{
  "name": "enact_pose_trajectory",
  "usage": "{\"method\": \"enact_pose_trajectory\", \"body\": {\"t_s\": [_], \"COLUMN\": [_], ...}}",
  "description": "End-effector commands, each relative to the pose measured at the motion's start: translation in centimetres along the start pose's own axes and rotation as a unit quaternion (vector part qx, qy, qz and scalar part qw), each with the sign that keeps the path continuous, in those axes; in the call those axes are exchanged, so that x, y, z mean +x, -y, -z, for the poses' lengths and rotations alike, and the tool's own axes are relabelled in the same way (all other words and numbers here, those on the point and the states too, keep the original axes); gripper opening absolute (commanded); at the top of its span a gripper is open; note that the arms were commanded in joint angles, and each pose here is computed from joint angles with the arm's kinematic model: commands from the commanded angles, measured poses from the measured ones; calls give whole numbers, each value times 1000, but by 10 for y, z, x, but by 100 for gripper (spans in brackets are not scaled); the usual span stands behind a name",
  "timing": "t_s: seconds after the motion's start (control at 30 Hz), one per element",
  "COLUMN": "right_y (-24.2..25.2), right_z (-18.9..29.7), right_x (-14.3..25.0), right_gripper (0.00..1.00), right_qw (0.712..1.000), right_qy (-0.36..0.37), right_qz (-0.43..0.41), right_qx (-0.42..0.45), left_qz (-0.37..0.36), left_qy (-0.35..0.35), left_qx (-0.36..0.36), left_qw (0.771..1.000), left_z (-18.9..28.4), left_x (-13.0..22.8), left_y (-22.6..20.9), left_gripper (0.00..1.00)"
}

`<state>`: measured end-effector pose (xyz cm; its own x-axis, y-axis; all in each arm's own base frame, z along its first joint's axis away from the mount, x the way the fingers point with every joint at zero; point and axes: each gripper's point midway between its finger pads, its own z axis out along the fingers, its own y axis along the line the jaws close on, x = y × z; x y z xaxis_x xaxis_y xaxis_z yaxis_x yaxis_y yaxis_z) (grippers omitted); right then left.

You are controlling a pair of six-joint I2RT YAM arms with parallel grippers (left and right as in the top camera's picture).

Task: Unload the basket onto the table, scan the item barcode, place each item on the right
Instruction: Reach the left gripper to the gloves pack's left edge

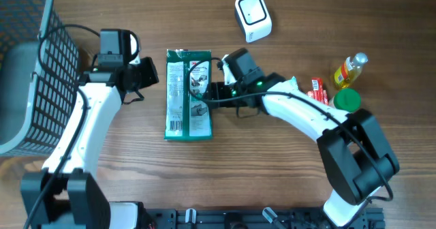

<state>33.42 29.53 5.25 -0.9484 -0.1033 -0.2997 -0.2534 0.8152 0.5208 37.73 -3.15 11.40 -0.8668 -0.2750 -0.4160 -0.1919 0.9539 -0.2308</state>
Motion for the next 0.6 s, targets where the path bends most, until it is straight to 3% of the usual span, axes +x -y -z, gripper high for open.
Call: {"method": "enact_pose_trajectory", "body": {"t_s": [0.0,0.27,0.57], "right_y": [-6,-1,0], "right_z": [4,3,3], "right_x": [-1,3,4], "right_gripper": [64,64,64], "right_qw": [998,999,999], "right_qy": [-16,-22,-24], "right_qz": [34,27,26], "right_qx": [-42,-37,-34], "left_qz": [6,20,18], "left_qy": [-61,-137,-175], "left_qx": [-5,33,25], "left_qw": [998,990,984], "left_z": [-31,-66,-86], "left_x": [32,63,85], "left_y": [-8,-1,-3], "left_gripper": [4,4,4]}}
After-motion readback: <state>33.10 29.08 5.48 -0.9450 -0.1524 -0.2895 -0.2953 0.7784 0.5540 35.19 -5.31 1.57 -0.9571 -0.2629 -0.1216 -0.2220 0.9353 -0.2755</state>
